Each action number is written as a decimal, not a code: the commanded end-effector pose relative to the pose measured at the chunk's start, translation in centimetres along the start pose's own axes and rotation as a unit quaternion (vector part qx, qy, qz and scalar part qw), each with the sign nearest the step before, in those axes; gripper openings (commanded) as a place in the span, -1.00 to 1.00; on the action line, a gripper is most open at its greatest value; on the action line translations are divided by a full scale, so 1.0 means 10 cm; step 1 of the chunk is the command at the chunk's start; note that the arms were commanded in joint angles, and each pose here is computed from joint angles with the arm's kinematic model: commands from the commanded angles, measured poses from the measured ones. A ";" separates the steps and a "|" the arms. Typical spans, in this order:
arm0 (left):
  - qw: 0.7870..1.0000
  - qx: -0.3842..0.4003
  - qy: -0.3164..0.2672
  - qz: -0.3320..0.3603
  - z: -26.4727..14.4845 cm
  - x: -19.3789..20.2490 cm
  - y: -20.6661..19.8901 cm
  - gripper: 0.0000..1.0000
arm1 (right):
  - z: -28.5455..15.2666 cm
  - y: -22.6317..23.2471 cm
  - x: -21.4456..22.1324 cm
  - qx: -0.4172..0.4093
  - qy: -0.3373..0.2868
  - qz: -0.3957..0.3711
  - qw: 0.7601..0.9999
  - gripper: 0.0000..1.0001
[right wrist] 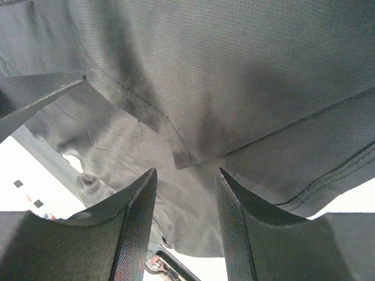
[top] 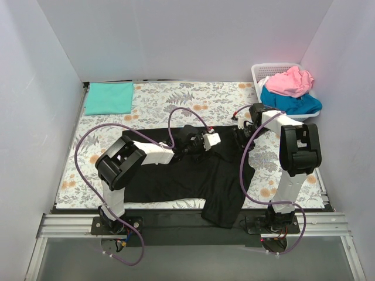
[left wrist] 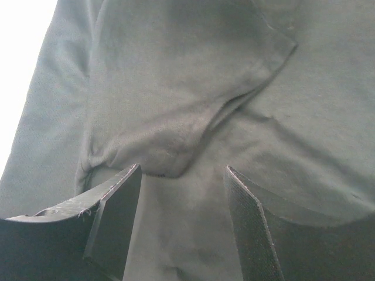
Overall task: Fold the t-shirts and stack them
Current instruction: Fold the tshirt
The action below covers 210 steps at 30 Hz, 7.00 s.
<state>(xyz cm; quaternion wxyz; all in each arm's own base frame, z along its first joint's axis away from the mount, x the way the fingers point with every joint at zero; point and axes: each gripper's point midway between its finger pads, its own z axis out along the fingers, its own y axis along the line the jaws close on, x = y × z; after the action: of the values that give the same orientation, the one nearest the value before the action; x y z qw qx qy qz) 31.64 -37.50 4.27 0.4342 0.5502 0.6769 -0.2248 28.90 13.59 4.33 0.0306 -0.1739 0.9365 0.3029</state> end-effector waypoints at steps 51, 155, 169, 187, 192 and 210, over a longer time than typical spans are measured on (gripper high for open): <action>0.999 -0.006 -0.020 0.027 0.13 -0.28 0.16 -0.74 | 0.09 0.03 -0.06 -0.028 0.010 0.031 0.999 -0.50; 0.971 -0.001 0.236 -0.041 -2.56 2.14 1.66 -0.43 | -0.08 0.00 0.21 -0.002 0.025 0.024 0.999 -0.97; 0.977 -0.026 0.213 -0.021 -2.72 1.88 1.74 -1.00 | -0.23 0.12 0.21 -0.005 0.018 0.014 1.000 -0.97; 0.971 0.007 0.237 -0.029 -2.73 2.10 1.45 -1.00 | -0.17 0.04 0.35 0.007 0.041 0.020 0.999 -0.97; 0.969 0.000 0.244 -0.033 -2.72 2.15 1.46 -1.00 | -0.16 0.03 0.37 0.008 0.045 0.021 0.999 -0.97; 0.975 0.001 0.216 -0.046 -2.79 1.96 1.50 -0.39 | -0.32 0.15 0.23 -0.015 0.031 -0.017 0.999 -0.13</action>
<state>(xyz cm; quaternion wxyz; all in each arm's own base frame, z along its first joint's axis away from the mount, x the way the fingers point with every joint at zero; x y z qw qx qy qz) 35.28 -0.07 2.30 0.2366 0.5584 0.7870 -0.1130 25.26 11.82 4.90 -0.0245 -0.1775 0.9392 0.2930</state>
